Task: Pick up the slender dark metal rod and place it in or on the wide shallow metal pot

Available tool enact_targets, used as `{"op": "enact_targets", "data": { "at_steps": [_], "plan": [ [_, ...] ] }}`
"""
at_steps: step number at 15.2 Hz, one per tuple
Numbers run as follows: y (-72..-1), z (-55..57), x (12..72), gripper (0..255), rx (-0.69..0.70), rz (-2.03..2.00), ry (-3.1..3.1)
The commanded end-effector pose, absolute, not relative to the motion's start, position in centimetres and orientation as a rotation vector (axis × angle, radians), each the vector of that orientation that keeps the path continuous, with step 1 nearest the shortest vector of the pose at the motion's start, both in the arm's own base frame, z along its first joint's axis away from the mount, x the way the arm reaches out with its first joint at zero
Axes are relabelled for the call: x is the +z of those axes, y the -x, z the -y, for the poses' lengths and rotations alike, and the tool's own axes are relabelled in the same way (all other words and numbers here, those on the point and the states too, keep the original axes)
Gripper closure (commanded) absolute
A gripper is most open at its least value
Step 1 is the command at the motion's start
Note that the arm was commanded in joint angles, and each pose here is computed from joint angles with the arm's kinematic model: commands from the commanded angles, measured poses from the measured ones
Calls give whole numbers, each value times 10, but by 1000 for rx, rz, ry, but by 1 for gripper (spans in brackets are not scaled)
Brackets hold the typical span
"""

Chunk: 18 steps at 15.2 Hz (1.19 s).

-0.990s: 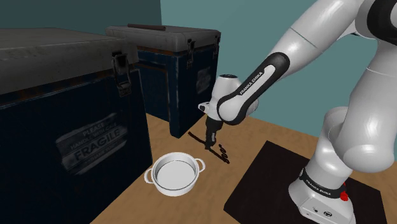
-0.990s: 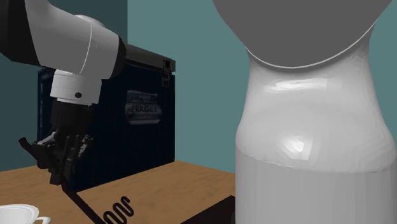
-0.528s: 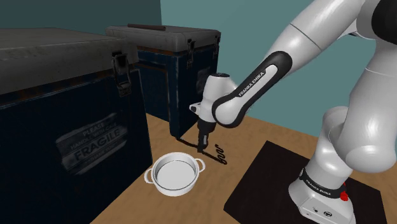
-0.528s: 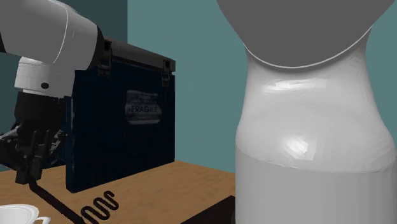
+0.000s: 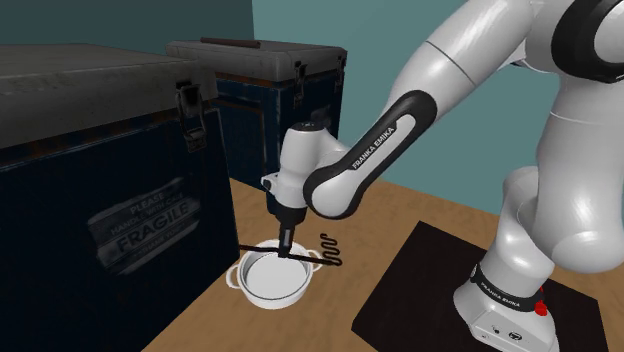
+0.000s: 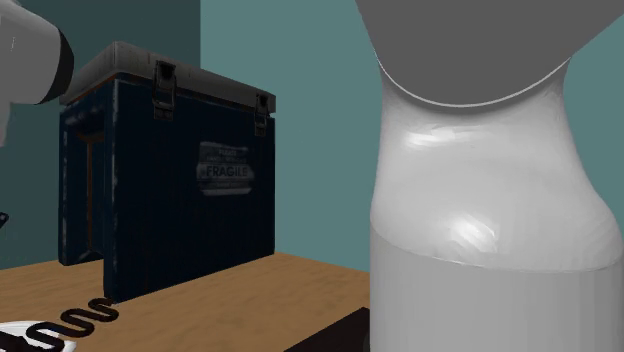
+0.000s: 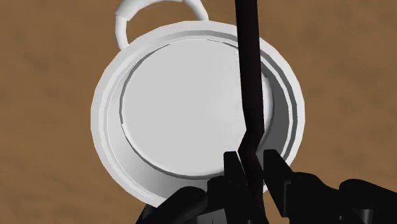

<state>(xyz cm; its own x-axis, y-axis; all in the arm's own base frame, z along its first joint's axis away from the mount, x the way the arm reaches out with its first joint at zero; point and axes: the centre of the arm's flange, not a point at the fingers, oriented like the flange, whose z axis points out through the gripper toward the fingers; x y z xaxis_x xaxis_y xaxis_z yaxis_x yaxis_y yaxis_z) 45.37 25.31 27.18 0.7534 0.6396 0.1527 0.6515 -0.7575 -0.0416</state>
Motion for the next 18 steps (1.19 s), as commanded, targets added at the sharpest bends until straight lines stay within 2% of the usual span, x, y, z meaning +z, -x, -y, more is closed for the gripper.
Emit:
{"op": "enact_targets", "data": {
  "at_steps": [1,14,18],
  "plan": [
    [-456,-277,270,255,-206,1052,2853],
    [-456,-277,200,255,-206,1052,2853],
    [-456,-277,200,255,-206,1052,2853]
  ]
}}
